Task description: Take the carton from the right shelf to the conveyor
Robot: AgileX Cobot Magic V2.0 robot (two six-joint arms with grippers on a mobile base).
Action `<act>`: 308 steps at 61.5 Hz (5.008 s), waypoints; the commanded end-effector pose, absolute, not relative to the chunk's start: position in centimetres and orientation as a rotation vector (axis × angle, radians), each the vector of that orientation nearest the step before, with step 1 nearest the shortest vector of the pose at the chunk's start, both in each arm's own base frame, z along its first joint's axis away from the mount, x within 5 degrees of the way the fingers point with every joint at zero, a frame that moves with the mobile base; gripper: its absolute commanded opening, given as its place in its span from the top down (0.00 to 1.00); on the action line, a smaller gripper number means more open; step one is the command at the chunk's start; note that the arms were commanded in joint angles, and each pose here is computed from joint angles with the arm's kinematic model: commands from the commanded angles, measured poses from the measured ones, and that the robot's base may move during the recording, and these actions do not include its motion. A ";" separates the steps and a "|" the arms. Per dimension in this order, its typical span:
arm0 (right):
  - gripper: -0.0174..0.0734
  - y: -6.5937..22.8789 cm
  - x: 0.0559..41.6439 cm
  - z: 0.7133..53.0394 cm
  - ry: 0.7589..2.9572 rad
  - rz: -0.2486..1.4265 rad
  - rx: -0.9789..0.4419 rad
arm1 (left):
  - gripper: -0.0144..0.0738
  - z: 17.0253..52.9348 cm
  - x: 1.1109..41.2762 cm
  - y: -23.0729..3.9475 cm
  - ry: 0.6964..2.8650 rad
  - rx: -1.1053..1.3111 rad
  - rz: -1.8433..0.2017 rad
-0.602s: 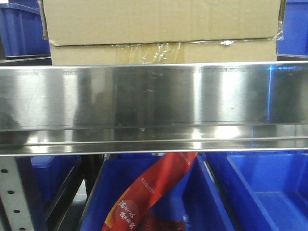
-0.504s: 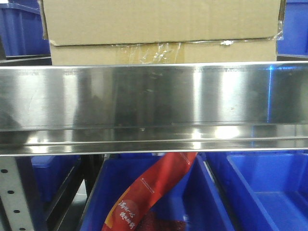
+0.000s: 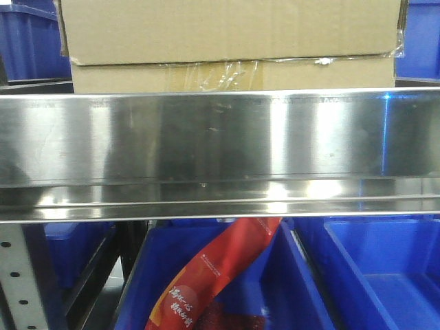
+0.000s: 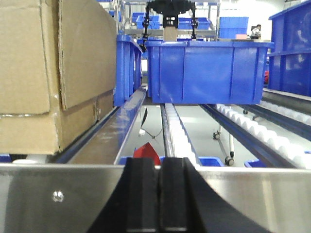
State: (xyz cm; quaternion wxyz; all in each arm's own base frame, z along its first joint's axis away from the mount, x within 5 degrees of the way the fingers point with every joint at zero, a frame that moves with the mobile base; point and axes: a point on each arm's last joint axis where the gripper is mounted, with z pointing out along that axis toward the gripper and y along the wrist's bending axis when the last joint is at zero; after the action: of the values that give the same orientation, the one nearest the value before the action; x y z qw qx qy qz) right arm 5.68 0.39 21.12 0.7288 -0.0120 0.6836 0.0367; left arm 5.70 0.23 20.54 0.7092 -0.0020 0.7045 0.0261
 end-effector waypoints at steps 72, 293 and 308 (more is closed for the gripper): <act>0.19 1.1 4.8 36.9 1.570 0.223 -0.022 | 0.32 38.8 7.2 -2.5 1.736 0.401 -0.148; 0.88 11.4 20.2 49.8 2.097 0.534 -0.585 | 0.85 50.0 19.7 -9.9 2.201 0.109 -0.211; 0.88 12.5 20.5 50.3 2.011 0.563 -0.585 | 0.85 49.6 16.9 -7.8 2.178 0.089 -0.183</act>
State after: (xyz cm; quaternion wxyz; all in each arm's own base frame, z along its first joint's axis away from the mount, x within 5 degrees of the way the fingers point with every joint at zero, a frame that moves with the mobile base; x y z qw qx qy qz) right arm 20.27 12.13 49.31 0.4205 -0.2320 0.8498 0.2172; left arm 17.96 -7.62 49.17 0.4401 0.0098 0.8968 -0.0454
